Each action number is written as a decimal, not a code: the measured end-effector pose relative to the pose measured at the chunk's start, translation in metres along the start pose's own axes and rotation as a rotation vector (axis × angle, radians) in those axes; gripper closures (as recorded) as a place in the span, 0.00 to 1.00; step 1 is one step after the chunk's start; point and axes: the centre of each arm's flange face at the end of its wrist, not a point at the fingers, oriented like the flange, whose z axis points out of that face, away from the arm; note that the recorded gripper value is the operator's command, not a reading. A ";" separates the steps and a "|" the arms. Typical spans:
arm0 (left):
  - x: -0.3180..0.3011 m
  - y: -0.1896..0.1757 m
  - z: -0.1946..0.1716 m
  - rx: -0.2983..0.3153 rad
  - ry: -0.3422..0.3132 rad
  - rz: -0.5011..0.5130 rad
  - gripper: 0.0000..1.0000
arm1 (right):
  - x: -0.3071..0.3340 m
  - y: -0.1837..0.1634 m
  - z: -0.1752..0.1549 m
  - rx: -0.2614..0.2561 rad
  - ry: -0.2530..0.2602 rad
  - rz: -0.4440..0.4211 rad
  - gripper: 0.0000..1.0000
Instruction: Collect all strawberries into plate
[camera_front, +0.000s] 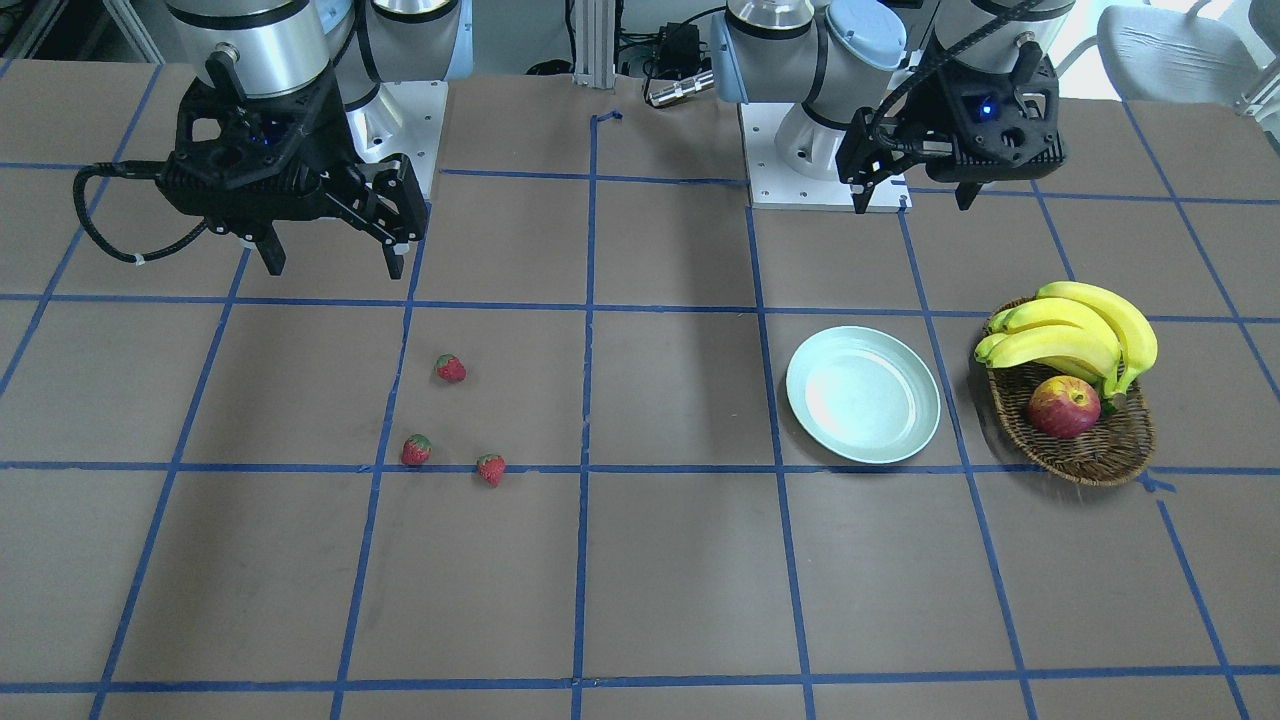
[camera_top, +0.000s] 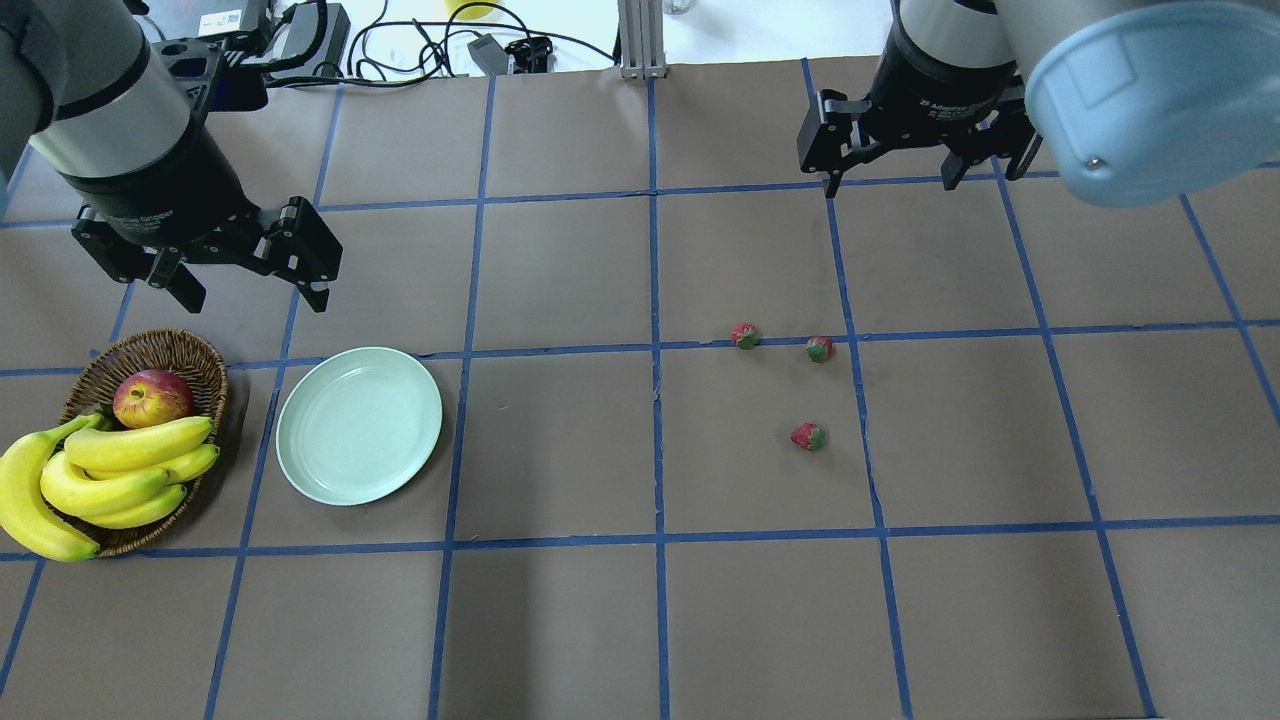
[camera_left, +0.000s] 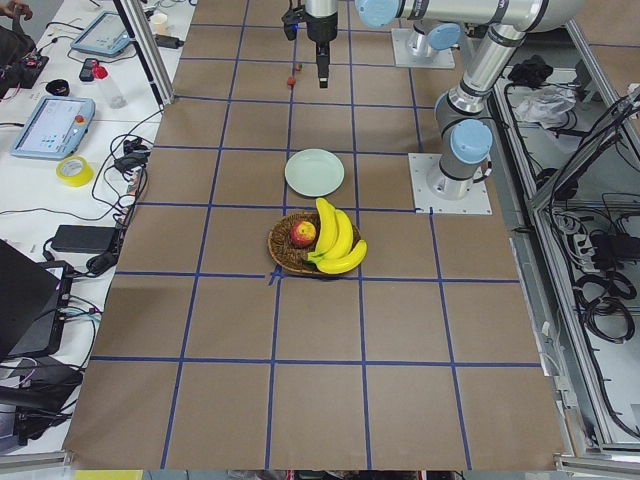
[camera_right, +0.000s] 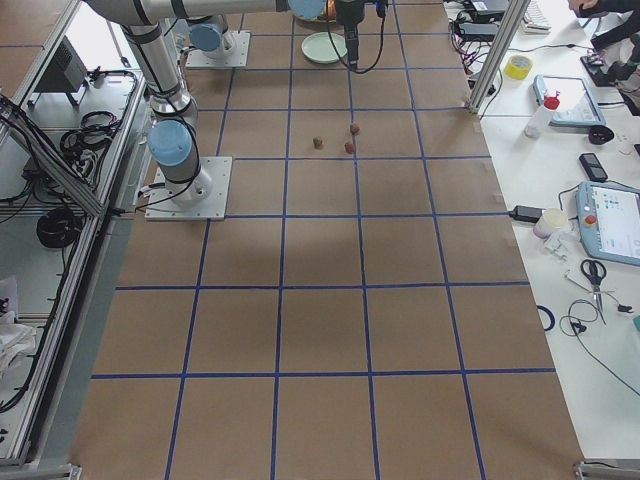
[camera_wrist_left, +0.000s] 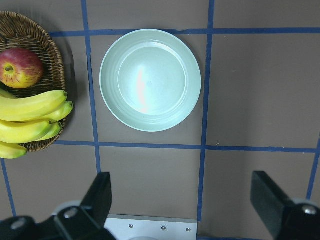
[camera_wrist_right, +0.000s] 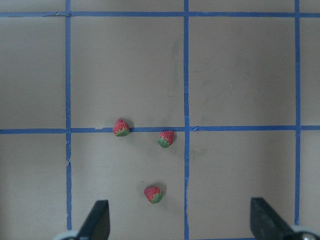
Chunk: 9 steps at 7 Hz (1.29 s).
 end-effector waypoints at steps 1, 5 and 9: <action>0.000 -0.001 0.002 -0.002 0.001 0.002 0.00 | 0.000 0.000 0.000 0.000 0.000 0.000 0.00; 0.001 -0.003 0.004 0.000 0.005 0.008 0.00 | 0.000 0.000 0.001 -0.003 0.002 0.000 0.00; 0.000 -0.002 0.002 0.005 0.001 0.009 0.00 | -0.001 0.002 0.001 -0.010 0.002 -0.001 0.00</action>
